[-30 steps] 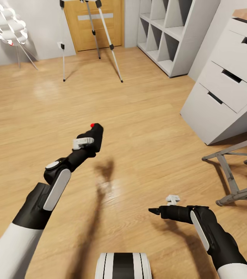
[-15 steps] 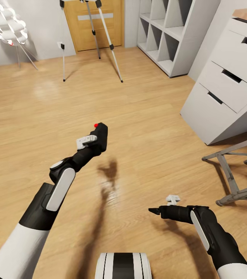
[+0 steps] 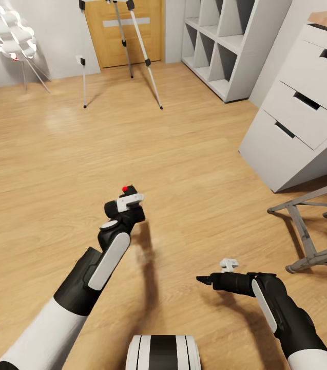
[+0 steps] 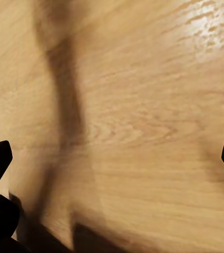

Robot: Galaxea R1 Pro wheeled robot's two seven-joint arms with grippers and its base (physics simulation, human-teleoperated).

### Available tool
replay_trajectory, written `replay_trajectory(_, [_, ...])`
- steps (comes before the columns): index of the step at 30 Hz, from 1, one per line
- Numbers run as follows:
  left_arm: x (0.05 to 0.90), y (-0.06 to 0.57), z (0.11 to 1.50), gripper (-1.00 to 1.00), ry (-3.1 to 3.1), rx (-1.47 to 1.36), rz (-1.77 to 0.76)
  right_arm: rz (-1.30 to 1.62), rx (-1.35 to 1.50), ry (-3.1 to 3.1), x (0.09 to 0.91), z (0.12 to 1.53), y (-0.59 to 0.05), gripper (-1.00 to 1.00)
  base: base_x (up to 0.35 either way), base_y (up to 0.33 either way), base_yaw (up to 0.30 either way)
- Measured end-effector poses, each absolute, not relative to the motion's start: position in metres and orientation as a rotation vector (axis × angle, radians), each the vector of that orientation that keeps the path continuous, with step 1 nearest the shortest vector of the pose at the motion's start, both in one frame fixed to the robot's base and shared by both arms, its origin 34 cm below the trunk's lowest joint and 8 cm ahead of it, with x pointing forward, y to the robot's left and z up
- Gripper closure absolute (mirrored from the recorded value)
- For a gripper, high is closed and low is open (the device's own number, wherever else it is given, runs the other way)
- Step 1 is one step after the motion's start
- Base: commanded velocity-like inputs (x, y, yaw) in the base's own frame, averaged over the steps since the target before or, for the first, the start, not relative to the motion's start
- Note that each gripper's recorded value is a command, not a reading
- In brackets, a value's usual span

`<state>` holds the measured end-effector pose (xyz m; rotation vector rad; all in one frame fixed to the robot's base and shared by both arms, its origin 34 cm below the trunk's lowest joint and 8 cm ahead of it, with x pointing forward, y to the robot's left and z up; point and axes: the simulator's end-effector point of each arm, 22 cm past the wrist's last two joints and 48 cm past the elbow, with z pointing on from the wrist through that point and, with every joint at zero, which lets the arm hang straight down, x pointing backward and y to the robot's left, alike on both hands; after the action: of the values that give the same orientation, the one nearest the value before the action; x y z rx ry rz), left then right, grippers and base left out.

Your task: Attach the digital camera to the camera tripod in the bedroom.

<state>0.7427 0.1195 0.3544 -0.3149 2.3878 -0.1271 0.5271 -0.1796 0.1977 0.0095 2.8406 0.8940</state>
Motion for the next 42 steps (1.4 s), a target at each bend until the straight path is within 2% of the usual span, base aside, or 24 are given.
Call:
replay_trajectory(9, [0.726,0.079,0.363,1.00,2.344,-0.256,-0.103,0.895,0.008,2.841,0.527,0.198,-0.179,-1.00,0.000,0.000,0.000])
replay_trajectory(22, [0.728,0.090,0.379,1.00,2.292,-0.260,-0.114,0.892,-0.008,2.799,0.539,0.218,-0.179,-1.00,0.000,0.000,0.000])
replay_trajectory(24, [0.725,0.096,0.373,1.00,2.291,-0.268,-0.173,0.891,-0.012,2.790,0.542,0.222,-0.179,-1.00,0.000,0.000,0.000])
replay_trajectory(25, [0.715,0.097,0.359,1.00,2.272,-0.278,-0.404,0.892,-0.012,2.786,0.544,0.225,-0.179,-1.00,0.000,0.000,0.000])
replay_trajectory(26, [0.724,0.126,0.361,1.00,2.242,-0.291,-0.398,0.892,-0.013,2.782,0.545,0.227,-0.179,-1.00,0.000,0.000,0.000])
replay_trajectory(31, [0.730,0.168,0.381,1.00,2.141,-0.324,-0.605,0.888,-0.022,2.763,0.550,0.238,-0.178,-1.00,0.000,0.000,0.000])
replay_trajectory(37, [0.730,0.195,0.409,1.00,2.055,-0.372,-0.809,0.884,-0.029,2.742,0.556,0.250,-0.179,-1.00,0.000,0.000,0.000])
replay_trajectory(42, [0.730,0.195,0.428,1.00,2.007,-0.355,-0.885,0.878,-0.036,2.722,0.561,0.261,-0.179,-1.00,0.000,0.000,0.000])
